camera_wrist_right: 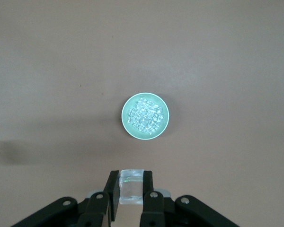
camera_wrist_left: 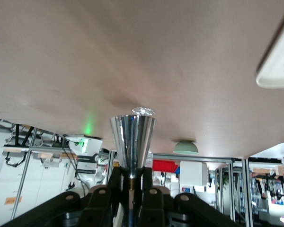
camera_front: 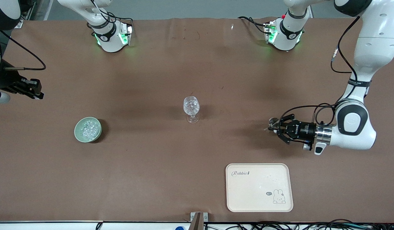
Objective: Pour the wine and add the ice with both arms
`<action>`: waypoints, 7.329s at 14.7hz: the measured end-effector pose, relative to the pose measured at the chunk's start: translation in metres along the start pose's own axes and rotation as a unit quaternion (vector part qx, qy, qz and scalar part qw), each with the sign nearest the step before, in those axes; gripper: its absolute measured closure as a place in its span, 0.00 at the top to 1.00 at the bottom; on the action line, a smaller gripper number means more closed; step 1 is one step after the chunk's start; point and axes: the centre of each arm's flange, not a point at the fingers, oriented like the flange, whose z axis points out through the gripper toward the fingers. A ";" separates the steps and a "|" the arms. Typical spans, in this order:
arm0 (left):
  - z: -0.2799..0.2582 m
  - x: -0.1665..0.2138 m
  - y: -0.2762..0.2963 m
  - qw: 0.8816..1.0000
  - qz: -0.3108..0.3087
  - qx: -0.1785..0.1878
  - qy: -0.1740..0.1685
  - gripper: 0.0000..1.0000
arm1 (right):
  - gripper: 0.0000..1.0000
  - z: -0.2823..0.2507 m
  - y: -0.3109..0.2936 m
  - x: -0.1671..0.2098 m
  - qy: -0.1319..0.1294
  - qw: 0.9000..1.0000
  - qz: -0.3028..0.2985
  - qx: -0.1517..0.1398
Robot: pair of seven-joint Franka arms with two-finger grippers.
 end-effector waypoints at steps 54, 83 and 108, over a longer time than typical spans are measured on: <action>0.313 -0.280 -0.039 0.897 -0.043 -0.047 0.438 0.21 | 0.23 0.002 0.005 0.000 -0.002 1.000 0.004 0.000; 0.039 -0.211 0.047 0.975 -0.099 -0.139 0.140 0.21 | 0.23 0.005 -0.165 -0.010 0.024 0.999 -0.015 0.040; -0.088 0.188 -0.049 0.994 -0.021 -0.077 -0.077 0.21 | 0.23 0.182 -0.508 -0.072 -0.031 0.999 -0.006 0.014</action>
